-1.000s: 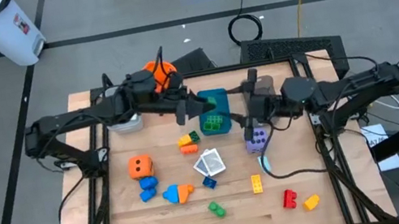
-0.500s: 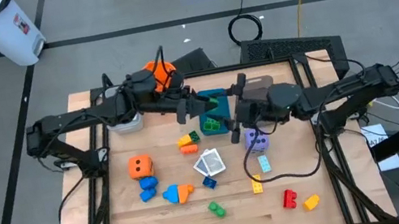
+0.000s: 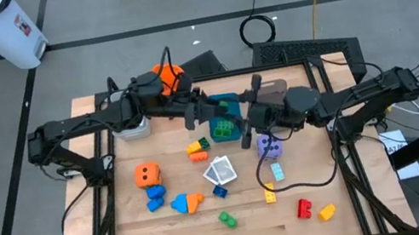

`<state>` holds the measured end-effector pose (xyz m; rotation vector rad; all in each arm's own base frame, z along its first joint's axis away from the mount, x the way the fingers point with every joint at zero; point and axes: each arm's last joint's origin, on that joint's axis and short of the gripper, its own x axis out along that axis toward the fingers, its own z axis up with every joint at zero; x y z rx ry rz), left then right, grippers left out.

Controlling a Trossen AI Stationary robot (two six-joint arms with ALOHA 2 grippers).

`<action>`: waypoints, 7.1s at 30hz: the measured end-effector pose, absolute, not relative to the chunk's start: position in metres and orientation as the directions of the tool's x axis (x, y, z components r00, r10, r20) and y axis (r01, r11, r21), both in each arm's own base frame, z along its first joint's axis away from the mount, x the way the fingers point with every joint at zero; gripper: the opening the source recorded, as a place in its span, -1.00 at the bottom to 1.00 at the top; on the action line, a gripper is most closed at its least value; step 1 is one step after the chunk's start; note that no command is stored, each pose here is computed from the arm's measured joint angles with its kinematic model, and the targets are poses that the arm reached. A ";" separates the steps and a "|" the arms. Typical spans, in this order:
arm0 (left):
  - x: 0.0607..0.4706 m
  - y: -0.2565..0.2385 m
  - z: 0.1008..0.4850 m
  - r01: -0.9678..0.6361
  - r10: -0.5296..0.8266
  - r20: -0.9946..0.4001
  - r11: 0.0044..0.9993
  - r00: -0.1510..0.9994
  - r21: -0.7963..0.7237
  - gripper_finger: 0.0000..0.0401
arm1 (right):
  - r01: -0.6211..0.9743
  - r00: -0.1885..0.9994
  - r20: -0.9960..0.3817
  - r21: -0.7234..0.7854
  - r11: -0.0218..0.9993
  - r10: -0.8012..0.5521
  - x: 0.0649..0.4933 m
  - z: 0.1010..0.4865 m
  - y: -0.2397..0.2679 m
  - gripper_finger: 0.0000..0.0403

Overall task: Pick & Place Toys
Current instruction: Put the green game piece into the blue bin, then put the red game piece into the blue bin

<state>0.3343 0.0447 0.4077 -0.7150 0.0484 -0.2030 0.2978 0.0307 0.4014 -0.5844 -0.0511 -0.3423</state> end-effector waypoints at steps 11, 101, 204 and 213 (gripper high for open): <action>0.311 0.068 0.436 0.280 -0.212 0.187 0.805 0.959 -0.523 0.08 | 0.487 0.873 0.285 -0.488 0.724 -0.395 0.271 0.431 0.022 -0.29; 0.236 -0.039 0.474 0.348 -0.310 0.174 0.896 0.935 -0.275 -0.28 | -0.047 0.849 -0.515 0.148 0.988 0.117 0.216 0.405 0.063 0.27; 0.337 -0.105 0.424 0.187 0.022 0.371 0.835 0.928 -0.517 -0.37 | -0.167 0.939 -0.320 -0.097 0.981 0.128 0.181 0.281 0.088 -0.04; 0.339 -0.070 0.443 -0.120 0.176 0.168 0.946 0.970 -0.302 -0.37 | -0.026 0.974 -0.227 -0.147 0.989 -0.008 0.187 0.338 0.055 -0.04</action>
